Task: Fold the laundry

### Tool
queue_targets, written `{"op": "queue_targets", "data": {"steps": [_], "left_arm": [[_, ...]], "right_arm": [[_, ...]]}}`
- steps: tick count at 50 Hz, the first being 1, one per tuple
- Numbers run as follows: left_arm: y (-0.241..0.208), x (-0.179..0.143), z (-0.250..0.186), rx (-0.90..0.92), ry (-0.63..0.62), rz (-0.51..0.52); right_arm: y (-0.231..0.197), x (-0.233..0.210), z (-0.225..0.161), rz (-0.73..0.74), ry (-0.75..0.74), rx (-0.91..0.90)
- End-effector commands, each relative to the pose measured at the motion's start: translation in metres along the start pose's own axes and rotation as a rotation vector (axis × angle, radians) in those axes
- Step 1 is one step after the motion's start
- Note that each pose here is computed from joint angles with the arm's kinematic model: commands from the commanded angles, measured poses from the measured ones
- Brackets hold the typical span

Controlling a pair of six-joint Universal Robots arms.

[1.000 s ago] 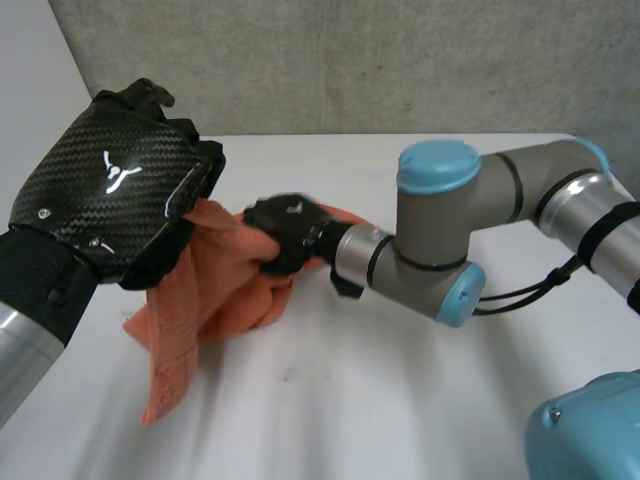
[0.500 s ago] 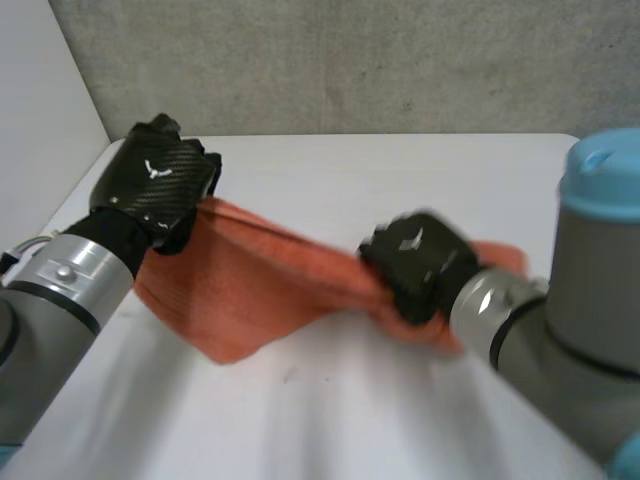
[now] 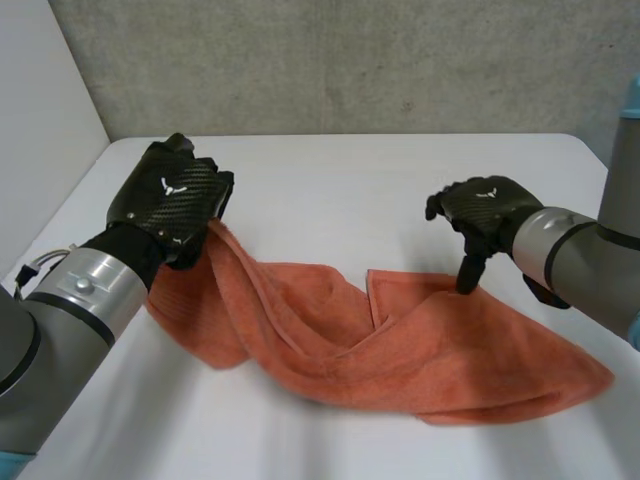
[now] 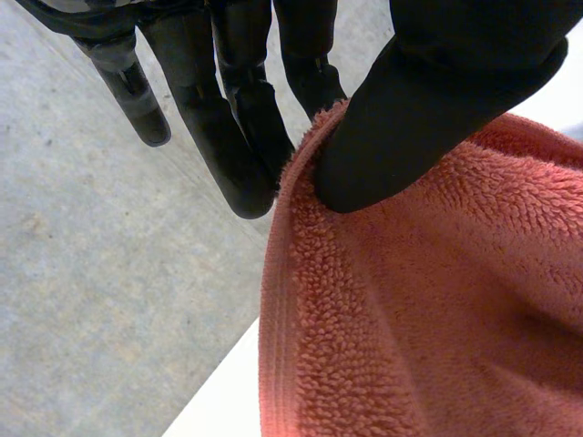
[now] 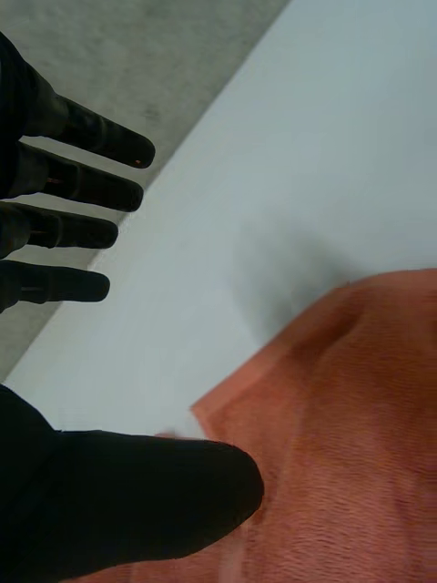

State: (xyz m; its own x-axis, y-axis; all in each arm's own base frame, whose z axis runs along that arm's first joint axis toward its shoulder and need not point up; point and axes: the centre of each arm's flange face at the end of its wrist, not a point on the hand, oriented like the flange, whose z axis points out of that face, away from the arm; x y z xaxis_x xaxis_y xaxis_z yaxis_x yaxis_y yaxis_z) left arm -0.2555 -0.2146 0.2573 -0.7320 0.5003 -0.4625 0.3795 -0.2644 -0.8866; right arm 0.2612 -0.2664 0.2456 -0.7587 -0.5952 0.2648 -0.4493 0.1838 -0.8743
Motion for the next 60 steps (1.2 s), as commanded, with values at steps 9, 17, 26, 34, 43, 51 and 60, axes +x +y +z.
{"op": "queue_targets", "data": {"steps": [9, 17, 26, 34, 43, 51, 60], "left_arm": [[-0.024, -0.005, -0.020, 0.073, -0.028, 0.013], [-0.018, -0.007, -0.018, 0.055, -0.032, 0.011], [-0.014, -0.015, -0.007, 0.057, -0.052, 0.016], [-0.056, -0.058, 0.057, 0.242, -0.176, 0.067], [-0.138, -0.137, 0.081, 0.499, -0.485, 0.092], [-0.086, -0.112, 0.077, 0.382, -0.410, -0.011], [0.025, -0.029, 0.043, 0.031, -0.193, -0.084]], "right_arm": [[0.044, -0.021, 0.040, 0.005, -0.302, -0.053], [0.066, -0.028, 0.057, -0.095, -0.326, -0.096], [0.061, -0.016, 0.081, -0.116, -0.235, -0.063], [-0.059, 0.051, 0.070, -0.054, 0.172, 0.422], [-0.135, 0.079, 0.010, 0.019, 0.350, 0.853], [-0.066, 0.046, 0.018, -0.015, 0.246, 0.626], [0.074, -0.009, 0.044, -0.127, 0.033, 0.099]]}}
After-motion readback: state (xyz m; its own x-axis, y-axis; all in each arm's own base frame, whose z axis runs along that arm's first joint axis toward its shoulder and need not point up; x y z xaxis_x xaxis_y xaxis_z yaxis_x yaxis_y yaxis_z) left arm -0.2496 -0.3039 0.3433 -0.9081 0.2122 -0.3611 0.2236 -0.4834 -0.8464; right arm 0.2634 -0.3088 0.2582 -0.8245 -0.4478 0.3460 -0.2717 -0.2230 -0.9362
